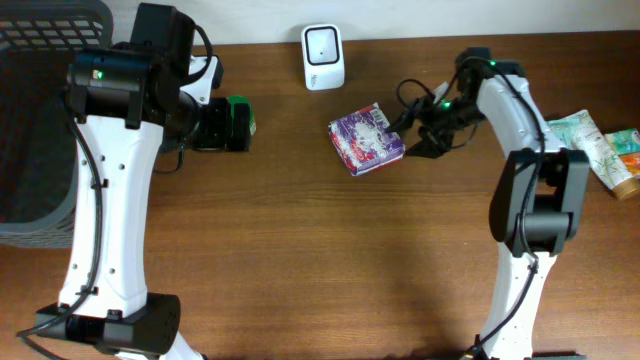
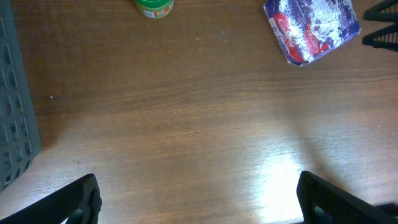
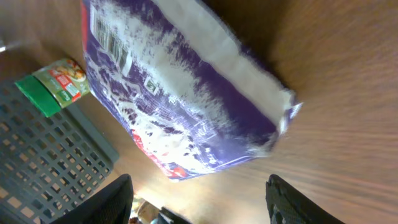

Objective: Scan the item barcode

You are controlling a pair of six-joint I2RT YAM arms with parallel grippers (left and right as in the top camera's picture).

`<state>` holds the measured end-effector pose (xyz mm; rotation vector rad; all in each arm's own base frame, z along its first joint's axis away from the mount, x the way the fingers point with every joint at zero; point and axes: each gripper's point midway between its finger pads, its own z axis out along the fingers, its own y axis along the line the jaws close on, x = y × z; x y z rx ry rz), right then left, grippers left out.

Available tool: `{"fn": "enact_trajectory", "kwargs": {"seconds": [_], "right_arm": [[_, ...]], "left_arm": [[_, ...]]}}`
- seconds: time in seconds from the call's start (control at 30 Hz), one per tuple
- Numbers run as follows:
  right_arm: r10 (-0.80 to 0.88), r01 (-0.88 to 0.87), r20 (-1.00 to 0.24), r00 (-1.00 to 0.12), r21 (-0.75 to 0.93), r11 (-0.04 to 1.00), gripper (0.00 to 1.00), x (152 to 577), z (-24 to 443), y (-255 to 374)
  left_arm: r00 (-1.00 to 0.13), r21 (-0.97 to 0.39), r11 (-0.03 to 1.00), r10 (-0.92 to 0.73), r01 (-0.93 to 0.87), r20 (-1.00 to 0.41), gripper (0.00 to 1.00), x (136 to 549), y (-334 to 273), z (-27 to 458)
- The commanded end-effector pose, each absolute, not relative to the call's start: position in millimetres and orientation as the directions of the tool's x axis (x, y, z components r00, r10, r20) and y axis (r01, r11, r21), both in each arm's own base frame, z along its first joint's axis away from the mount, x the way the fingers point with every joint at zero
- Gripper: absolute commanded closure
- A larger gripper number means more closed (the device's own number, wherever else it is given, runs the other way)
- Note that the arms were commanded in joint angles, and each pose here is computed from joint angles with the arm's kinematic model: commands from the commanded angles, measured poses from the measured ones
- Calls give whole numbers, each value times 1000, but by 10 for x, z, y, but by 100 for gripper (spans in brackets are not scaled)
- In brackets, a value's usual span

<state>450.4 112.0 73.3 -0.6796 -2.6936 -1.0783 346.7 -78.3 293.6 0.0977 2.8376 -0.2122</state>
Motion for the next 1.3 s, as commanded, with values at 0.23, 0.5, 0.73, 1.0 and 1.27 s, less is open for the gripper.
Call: {"fn": "enact_trajectory", "kwargs": {"seconds": [0.23,0.5,0.73,1.0,1.27], "right_arm": [[622,666,238,-746,301,683,38,4476,266,1328],[130,73,-77,-989,506,860,96,4740,533,1490],[-231,-424,-483,-844,338,840,96,5098,1676,1481],[-542,-741,-586,-602,157,653,96,4799,2230,2069],[-346,-488,-571,-745,112,866,96,4987,2508,1777]], "left_arm": [[-948,-135,985,62,109,-312,1,3440,-792,2990],[-948,-135,985,62,109,-312,1,3440,-792,2990],[-948,-135,985,62,109,-312,1,3440,-792,2990],[-948,-135,985,62,109,-312,1,3440,-792,2990],[-948,-135,985,62,109,-312,1,3440,-792,2990]]}}
